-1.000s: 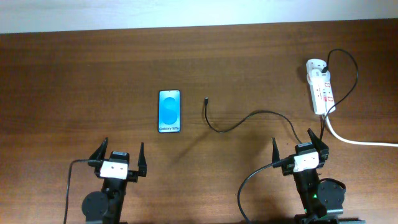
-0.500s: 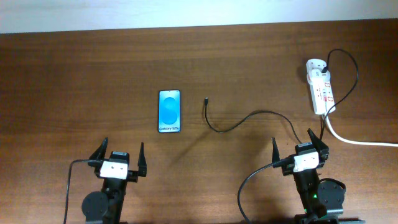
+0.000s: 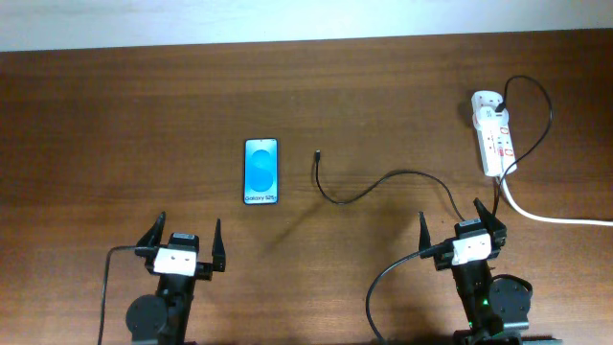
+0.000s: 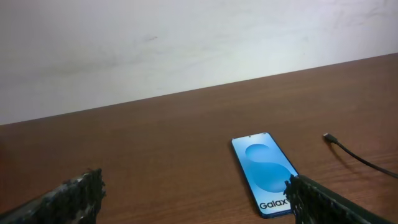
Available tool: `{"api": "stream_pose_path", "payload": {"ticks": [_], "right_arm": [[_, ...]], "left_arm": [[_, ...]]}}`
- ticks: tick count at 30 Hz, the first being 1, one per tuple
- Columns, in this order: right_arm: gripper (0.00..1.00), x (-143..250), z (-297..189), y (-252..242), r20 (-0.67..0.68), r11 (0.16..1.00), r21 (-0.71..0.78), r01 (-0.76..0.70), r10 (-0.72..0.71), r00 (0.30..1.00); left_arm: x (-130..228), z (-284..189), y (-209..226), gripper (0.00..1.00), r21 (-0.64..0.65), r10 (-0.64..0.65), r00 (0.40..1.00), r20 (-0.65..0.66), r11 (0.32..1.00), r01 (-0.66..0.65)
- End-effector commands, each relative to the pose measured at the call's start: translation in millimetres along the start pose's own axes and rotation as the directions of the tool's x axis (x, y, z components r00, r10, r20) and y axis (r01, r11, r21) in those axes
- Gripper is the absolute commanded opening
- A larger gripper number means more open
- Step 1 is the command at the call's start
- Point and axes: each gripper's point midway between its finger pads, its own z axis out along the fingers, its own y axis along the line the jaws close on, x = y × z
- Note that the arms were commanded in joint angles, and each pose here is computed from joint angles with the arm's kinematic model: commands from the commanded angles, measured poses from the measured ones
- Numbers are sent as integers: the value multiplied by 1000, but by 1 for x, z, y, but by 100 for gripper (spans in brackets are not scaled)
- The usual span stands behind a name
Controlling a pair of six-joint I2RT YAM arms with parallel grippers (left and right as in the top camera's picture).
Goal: Plug charger to phone and switch on socket
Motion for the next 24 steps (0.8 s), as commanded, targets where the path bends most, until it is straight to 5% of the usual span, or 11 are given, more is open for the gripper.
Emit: {"api": "stream_pose_path", "payload": {"ticks": [1, 24], "right_arm": [[98, 1, 0, 3, 4, 1000, -15, -5, 5, 1000], [98, 1, 0, 3, 4, 1000, -15, -5, 5, 1000]], "left_arm": [[1, 0, 0, 99, -5, 12, 1000, 0, 1000, -12], [1, 0, 0, 99, -5, 5, 1000, 0, 1000, -5]]}}
